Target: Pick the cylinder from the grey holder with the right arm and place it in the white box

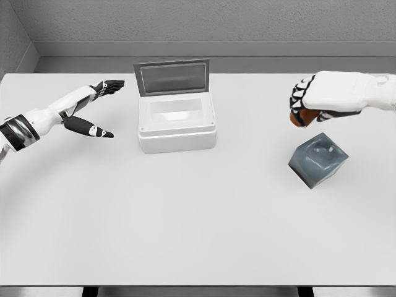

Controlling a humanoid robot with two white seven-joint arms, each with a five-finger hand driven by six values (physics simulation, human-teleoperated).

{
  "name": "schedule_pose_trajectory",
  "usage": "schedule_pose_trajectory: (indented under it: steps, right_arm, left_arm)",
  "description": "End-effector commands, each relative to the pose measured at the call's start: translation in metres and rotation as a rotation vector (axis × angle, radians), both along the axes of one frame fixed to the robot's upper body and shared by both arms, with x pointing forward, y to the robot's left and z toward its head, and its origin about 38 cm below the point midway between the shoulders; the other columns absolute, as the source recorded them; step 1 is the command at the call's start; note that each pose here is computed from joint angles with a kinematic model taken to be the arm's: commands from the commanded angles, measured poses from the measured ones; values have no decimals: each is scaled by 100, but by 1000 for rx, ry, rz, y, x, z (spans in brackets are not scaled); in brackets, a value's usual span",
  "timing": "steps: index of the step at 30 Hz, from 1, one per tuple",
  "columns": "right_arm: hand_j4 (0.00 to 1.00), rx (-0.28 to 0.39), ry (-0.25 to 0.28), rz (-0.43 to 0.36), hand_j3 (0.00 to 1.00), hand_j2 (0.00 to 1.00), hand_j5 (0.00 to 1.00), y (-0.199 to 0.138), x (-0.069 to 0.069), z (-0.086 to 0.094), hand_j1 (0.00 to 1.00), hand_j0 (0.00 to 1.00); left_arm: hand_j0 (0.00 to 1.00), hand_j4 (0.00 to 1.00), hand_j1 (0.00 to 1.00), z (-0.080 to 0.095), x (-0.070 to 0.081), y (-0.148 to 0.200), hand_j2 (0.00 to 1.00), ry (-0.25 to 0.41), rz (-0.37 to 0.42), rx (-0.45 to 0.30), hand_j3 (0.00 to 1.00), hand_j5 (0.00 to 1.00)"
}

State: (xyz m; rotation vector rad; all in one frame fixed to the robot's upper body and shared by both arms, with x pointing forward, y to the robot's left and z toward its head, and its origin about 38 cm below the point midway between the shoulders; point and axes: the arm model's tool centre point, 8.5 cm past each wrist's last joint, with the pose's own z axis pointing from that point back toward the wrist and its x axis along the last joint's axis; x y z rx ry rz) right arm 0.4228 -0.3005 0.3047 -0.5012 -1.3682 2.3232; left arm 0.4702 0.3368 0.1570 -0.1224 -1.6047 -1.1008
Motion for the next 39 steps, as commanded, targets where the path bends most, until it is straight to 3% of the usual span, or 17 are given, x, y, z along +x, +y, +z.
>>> schedule_pose_trajectory:
  steps: [1, 10, 18, 23, 39]
  right_arm:
    - [33, 23, 5, 12, 33, 33, 33, 8, 3, -2, 33, 33]
    - [33, 94, -14, 86, 33, 33, 33, 49, 14, 3, 33, 33]
    - [33, 149, -10, 84, 33, 33, 33, 72, 39, 6, 33, 33]
    - [33, 166, -20, 102, 33, 33, 33, 89, 48, 12, 33, 33]
    - [33, 179, 22, 141, 33, 33, 33, 153, 79, 6, 33, 33]
  left_arm:
    - [100, 100, 100, 1, 0, 1, 100, 0, 3, -6, 100, 100]
    - [100, 100, 100, 1, 0, 0, 100, -1, 0, -7, 100, 100]
    - [100, 100, 100, 2, 0, 0, 100, -2, 1, -7, 100, 100]
    - [100, 100, 100, 1, 0, 0, 100, -2, 0, -7, 100, 100]
    - [100, 100, 100, 3, -3, -3, 100, 0, -28, -2, 100, 100]
